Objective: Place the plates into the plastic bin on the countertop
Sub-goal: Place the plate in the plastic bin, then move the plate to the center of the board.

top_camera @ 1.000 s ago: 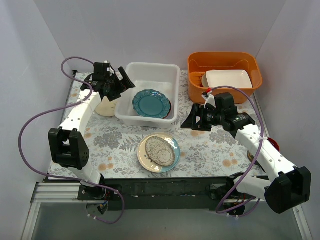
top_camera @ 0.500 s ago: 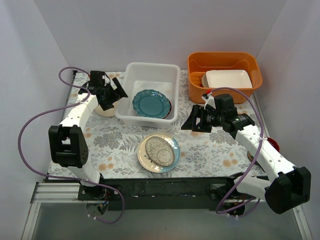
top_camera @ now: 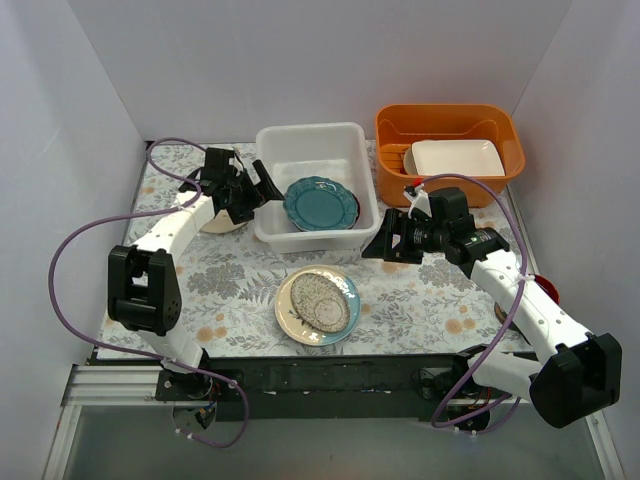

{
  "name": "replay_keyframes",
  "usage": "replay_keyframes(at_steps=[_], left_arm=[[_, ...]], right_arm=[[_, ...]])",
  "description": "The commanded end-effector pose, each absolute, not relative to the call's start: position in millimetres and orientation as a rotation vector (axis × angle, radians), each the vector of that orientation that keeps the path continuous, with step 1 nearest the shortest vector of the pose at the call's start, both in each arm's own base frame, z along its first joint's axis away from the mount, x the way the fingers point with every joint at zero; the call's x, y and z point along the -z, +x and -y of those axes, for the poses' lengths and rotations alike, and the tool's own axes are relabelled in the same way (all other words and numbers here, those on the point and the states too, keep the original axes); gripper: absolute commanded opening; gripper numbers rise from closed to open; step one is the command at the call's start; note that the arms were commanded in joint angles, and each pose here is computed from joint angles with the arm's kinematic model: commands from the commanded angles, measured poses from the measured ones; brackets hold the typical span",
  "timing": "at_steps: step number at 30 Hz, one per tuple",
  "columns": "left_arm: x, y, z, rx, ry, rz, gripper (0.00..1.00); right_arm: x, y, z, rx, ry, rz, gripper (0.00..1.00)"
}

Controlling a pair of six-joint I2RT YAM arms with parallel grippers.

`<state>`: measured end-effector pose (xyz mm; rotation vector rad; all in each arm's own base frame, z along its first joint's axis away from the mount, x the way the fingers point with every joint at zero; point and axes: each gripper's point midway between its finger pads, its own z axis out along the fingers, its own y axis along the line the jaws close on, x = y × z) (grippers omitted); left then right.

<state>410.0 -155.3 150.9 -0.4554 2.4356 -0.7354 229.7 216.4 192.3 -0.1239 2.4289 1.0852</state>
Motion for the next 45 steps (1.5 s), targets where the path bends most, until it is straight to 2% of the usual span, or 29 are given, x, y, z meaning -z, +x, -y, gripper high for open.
replay_keyframes(at_steps=[1, 7, 21, 45], left_arm=[[-161, 422, 139, 0.617, -0.528, -2.395, 0.98], [-155, 424, 97, 0.454, -0.623, -2.409, 0.98], [-171, 422, 80, 0.549, -0.604, -2.350, 0.98], [-135, 399, -23, 0.607, -0.866, -2.320, 0.98]], right_arm=[[-201, 230, -217, -1.107, -0.142, -2.377, 0.84], [-201, 230, -216, -1.102, -0.140, -2.376, 0.84], [-200, 230, -218, -1.111, -0.138, -2.376, 0.84], [-233, 265, -252, -1.137, -0.214, -2.355, 0.83]])
